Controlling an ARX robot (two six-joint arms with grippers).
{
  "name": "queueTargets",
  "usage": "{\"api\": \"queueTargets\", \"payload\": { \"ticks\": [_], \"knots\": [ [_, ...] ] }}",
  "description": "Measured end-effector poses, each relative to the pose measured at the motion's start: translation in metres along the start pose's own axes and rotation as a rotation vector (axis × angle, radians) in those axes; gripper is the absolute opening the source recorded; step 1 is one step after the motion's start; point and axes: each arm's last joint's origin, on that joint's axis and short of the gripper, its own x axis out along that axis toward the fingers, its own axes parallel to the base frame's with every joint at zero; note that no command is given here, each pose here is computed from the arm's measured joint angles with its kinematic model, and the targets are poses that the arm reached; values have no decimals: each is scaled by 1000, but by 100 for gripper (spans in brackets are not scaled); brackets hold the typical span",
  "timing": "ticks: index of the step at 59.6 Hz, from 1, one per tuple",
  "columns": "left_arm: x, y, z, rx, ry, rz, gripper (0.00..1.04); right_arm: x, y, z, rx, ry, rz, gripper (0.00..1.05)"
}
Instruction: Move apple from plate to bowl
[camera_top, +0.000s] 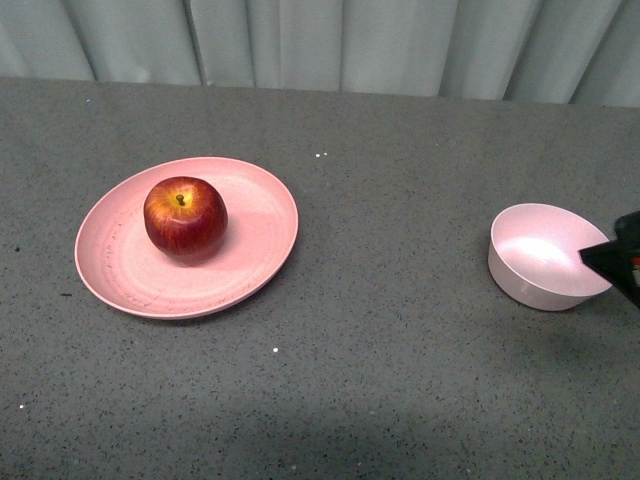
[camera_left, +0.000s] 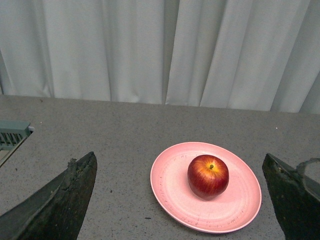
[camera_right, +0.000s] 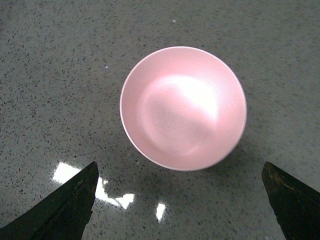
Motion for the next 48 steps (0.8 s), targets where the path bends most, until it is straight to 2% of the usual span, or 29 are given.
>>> {"api": "queueTargets", "payload": {
  "ticks": [10, 21, 39, 43, 48],
  "knots": [
    [0, 0, 0, 0, 0, 0, 98, 36, 5, 14, -54, 76, 45, 95],
    [0, 0, 0, 0, 0, 0, 98, 68, 9, 15, -70, 161, 68, 95],
    [0, 0, 0, 0, 0, 0, 98, 100, 13, 23, -84, 214, 96, 95],
    [0, 0, 0, 0, 0, 0, 98, 103, 13, 26, -84, 212, 92, 88],
    [0, 0, 0, 0, 0, 0, 98, 105, 13, 29, -86, 213, 94, 72]
  ]
}}
